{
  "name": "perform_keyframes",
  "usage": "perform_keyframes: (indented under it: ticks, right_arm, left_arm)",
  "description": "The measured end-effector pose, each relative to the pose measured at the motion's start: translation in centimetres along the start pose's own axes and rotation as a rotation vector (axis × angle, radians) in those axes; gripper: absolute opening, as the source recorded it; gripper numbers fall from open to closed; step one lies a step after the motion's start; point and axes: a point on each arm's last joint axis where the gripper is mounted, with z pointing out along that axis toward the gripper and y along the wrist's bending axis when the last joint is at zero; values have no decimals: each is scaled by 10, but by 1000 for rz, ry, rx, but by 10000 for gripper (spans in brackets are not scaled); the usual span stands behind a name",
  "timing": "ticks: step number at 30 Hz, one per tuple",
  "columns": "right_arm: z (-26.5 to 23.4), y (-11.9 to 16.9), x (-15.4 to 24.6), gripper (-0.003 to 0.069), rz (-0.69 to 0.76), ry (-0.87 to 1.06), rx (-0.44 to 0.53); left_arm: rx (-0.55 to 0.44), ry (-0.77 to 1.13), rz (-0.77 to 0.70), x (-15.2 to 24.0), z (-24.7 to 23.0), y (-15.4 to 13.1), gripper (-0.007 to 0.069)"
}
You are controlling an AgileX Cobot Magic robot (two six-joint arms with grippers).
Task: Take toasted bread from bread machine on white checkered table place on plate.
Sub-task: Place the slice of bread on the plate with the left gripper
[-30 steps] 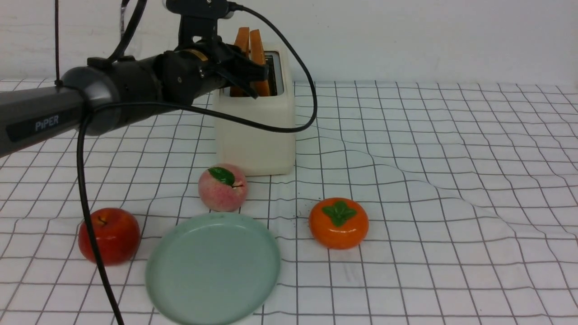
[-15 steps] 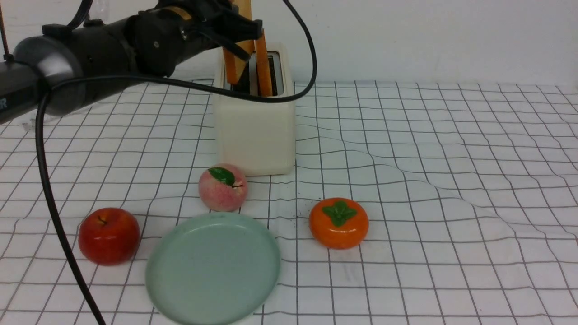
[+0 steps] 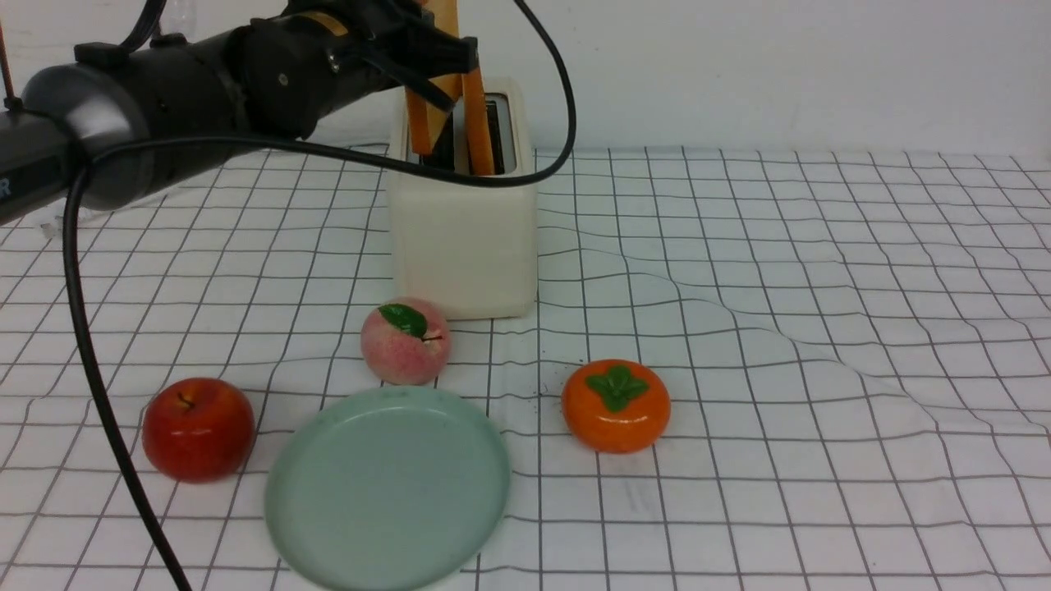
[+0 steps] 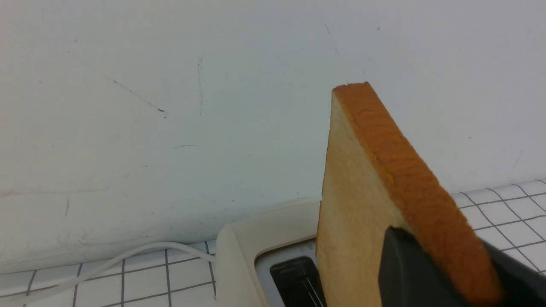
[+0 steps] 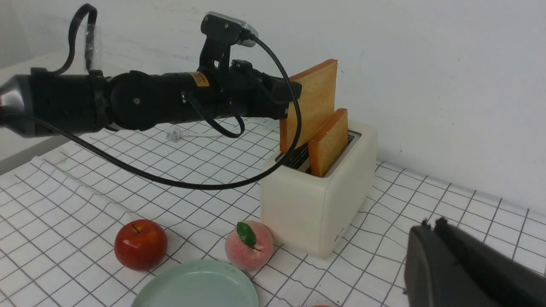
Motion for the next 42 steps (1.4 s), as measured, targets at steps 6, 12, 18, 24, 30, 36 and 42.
perform_keyframes:
  ticks: [6,12,18,24,30,36,42]
  right_arm:
    - [0,0,0,0,0,0,0]
    - [0,0,0,0,0,0,0]
    - [0,0,0,0,0,0,0]
    - [0,0,0,0,0,0,0]
    - [0,0,0,0,0,1,-1]
    - [0,0,0,1,0,3,-2]
    - [0,0,0,1,0,5,-4]
  left_arm:
    - [0,0,0,0,0,0,87]
    - [1,1,0,0,0,0,87]
    - [1,1,0,0,0,0,87]
    - [1,2,0,0,0,0,87]
    - [1,2,1,0,0,0,87]
    - [4,-14,3,-8,-5,0,87]
    - [9,-89,18,-39,-27,-1,87]
